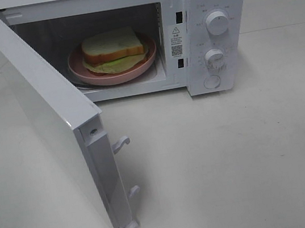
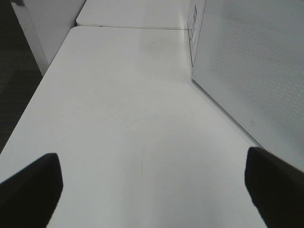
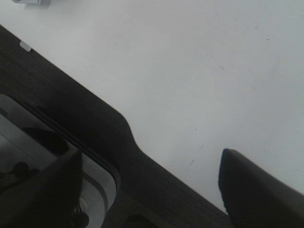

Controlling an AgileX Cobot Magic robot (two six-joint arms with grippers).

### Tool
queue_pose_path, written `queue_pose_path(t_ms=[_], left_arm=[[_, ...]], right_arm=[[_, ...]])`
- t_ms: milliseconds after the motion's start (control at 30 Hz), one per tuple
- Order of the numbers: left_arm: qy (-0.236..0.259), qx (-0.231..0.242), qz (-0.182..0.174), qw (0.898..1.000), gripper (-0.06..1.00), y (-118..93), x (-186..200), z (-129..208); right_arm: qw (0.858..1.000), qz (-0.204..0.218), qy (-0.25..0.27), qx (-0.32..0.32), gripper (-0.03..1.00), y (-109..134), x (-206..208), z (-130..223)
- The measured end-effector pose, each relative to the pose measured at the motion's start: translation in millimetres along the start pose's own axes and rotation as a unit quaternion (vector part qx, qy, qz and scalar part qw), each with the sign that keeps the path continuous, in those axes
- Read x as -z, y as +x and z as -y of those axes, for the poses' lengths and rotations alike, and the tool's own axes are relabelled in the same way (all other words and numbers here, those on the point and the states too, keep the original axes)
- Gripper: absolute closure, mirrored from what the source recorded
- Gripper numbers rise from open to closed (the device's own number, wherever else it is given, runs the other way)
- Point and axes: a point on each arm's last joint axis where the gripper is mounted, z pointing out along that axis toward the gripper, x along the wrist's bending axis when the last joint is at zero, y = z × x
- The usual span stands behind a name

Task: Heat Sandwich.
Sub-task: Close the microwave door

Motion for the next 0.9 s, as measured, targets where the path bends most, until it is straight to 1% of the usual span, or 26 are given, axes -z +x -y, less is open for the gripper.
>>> queue_pose_path(t_ms=[67, 100, 167, 233, 300, 367, 467, 533, 567, 633, 667, 800, 833, 867, 900], left_arm=[[0.0, 0.0, 0.0, 1.0, -0.03, 0, 0, 0], [0.0, 0.0, 0.0, 1.0, -0.03, 0, 0, 0], [0.0, 0.0, 0.0, 1.0, -0.03, 0, 0, 0], [0.0, 0.0, 0.0, 1.0, -0.03, 0, 0, 0], [0.0, 0.0, 0.0, 1.0, -0.03, 0, 0, 0], [0.0, 0.0, 0.0, 1.0, -0.03, 0, 0, 0], [0.0, 0.0, 0.0, 1.0, -0.03, 0, 0, 0], [0.0, 0.0, 0.0, 1.0, -0.03, 0, 0, 0], [0.0, 0.0, 0.0, 1.0, -0.03, 0, 0, 0], [0.0, 0.0, 0.0, 1.0, -0.03, 0, 0, 0], [0.0, 0.0, 0.0, 1.0, -0.03, 0, 0, 0], [0.0, 0.0, 0.0, 1.0, -0.03, 0, 0, 0], [0.0, 0.0, 0.0, 1.0, -0.03, 0, 0, 0], [0.0, 0.0, 0.0, 1.0, -0.03, 0, 0, 0], [0.0, 0.0, 0.0, 1.0, -0.03, 0, 0, 0]], right_arm=[[1.0, 0.015, -0.015, -0.014, 0.2, -3, 7, 7], [1.0, 0.015, -0.015, -0.014, 0.2, -3, 7, 7], [0.998, 0.037, -0.038, -0.043, 0.2, -8, 15, 16], [0.994, 0.058, -0.057, -0.077, 0.2, -12, 18, 27], [0.992, 0.065, -0.063, -0.086, 0.2, -12, 19, 32], [0.986, 0.085, -0.077, -0.118, 0.2, -13, 18, 43], [0.983, 0.095, -0.086, -0.132, 0.2, -13, 17, 49], [0.977, 0.11, -0.105, -0.15, 0.2, -13, 17, 57], [0.977, 0.11, -0.105, -0.15, 0.2, -13, 17, 57], [0.972, 0.12, -0.123, -0.16, 0.2, -12, 17, 61], [0.966, 0.132, -0.144, -0.172, 0.2, -11, 18, 64], [0.957, 0.148, -0.165, -0.187, 0.2, -11, 18, 68], [0.951, 0.159, -0.178, -0.197, 0.2, -10, 17, 72], [0.948, 0.165, -0.182, -0.203, 0.2, -10, 16, 74], [0.948, 0.165, -0.182, -0.203, 0.2, -10, 16, 74]])
